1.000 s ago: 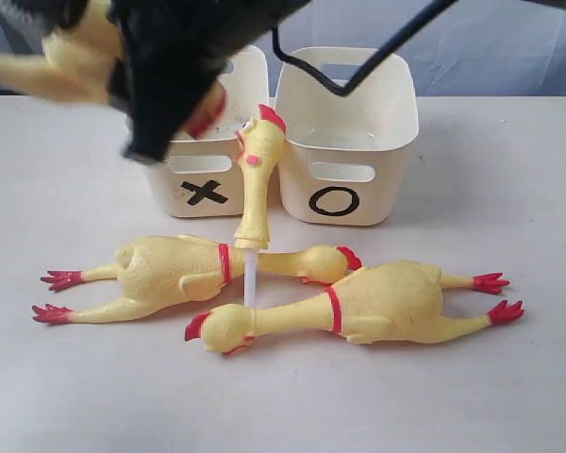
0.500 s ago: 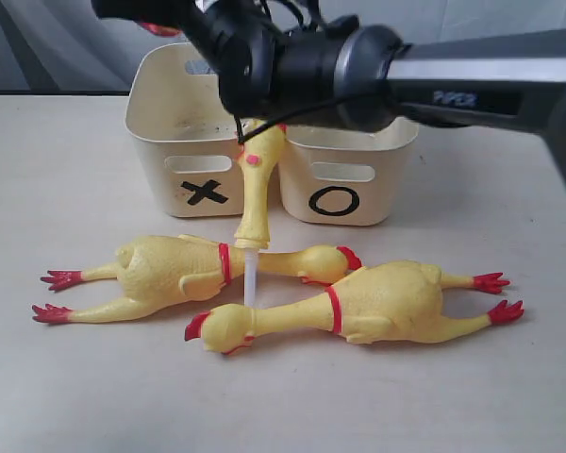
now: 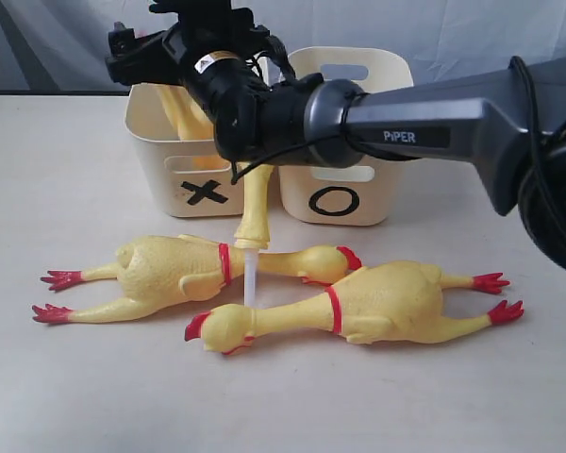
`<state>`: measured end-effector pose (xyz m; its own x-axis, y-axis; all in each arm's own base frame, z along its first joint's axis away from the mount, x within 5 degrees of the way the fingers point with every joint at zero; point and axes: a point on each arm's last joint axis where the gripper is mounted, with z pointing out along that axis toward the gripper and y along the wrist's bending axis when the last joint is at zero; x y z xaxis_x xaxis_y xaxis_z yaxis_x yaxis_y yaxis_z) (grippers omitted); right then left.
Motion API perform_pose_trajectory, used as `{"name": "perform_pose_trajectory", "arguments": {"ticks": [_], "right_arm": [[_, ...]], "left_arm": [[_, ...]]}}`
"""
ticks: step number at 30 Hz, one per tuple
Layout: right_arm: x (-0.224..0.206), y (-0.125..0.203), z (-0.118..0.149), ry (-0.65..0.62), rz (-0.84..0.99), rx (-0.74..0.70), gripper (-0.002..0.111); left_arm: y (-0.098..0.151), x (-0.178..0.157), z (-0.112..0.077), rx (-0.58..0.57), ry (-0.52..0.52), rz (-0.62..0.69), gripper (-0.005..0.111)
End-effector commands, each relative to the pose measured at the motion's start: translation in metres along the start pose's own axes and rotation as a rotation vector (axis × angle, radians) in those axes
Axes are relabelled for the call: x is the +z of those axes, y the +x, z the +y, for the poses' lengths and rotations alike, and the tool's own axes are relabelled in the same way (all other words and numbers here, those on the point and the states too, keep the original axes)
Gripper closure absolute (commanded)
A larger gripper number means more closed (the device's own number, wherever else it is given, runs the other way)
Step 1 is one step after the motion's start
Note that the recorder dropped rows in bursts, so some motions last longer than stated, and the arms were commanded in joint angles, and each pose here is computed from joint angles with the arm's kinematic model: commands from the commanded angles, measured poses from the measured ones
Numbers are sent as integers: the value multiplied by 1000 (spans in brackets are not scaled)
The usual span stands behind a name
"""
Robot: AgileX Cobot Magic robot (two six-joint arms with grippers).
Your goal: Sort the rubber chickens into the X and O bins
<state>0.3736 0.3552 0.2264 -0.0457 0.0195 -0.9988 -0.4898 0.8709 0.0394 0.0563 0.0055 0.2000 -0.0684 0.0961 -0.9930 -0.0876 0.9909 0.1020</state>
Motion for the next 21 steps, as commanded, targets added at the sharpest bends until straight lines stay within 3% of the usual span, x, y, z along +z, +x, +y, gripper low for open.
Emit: {"name": "perform_pose_trajectory", "arguments": {"ticks": [1,3,7,9,10,12,14,16,21], "right_arm": [[-10,-31,4,-82,50,-102,4],[-23,-51,11,-189,118,-273,4],[-74,-73,23,-600,424,-665,4],[-97,-63,16,-718,686,-761,4],[-103,-58,11,-711,801,-748,4],[-111,-48,2,-592,1019,-634,4],[-110,-41,-3,-394,1131,-402,4],[-103,-43,0,-244,1084,-153,4],[-89,-40,1,-54,911,243,4]], "left_arm": [[-1,0,-1,-2,9,-13,107],[-1,0,-1,-2,9,-13,107],[-1,0,-1,-2,9,-13,107],[-1,0,-1,-2,9,-13,107],[-1,0,-1,-2,9,-13,107],[-1,0,-1,-2,9,-13,107],[-1,0,-1,-2,9,-13,107],[-1,0,-1,-2,9,-13,107],[-1,0,-1,-2,9,-13,107]]}}
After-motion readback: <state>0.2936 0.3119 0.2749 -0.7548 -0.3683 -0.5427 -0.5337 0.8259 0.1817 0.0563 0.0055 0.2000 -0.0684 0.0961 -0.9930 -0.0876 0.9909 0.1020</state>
